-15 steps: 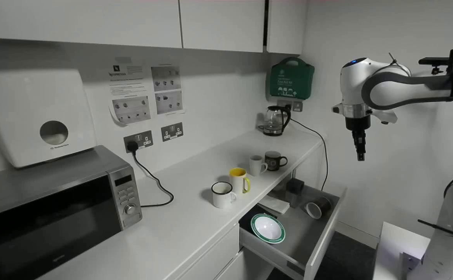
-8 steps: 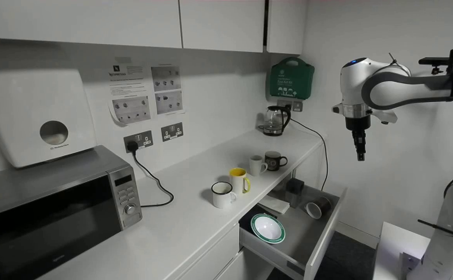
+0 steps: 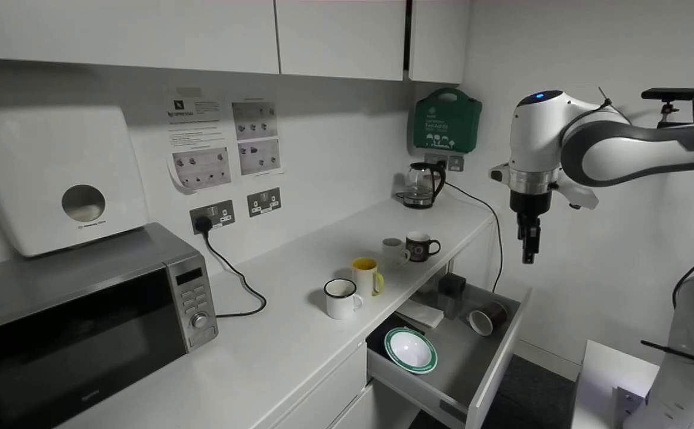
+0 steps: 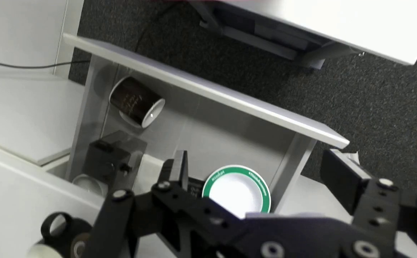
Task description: Move the third mug from the left, closer to the microwave
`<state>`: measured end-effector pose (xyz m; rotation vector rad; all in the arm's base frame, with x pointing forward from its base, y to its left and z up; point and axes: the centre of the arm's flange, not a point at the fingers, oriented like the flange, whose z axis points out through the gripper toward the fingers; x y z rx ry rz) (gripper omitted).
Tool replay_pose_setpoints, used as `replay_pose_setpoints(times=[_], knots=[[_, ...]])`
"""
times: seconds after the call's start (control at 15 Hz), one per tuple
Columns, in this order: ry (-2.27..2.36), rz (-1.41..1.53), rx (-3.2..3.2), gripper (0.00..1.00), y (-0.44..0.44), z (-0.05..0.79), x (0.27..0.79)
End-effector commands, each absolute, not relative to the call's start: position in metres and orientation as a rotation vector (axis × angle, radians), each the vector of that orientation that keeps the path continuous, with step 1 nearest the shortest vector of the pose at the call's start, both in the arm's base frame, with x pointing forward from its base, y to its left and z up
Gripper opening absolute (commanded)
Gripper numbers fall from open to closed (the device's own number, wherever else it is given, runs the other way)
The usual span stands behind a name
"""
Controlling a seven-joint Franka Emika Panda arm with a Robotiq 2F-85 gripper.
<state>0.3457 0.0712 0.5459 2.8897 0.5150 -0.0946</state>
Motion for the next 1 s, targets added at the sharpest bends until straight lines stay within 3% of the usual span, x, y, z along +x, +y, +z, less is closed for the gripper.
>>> replay_pose_setpoints(times=[0.0,0.33,0.93], knots=[[0.547,0.064,2.834,1.0,0.116,0.555,0.369],[0.57,0.19,2.772,1.0,0.137,0.567,0.408],[0.501,0.152,2.866,1.0,0.113,0.587,0.506]])
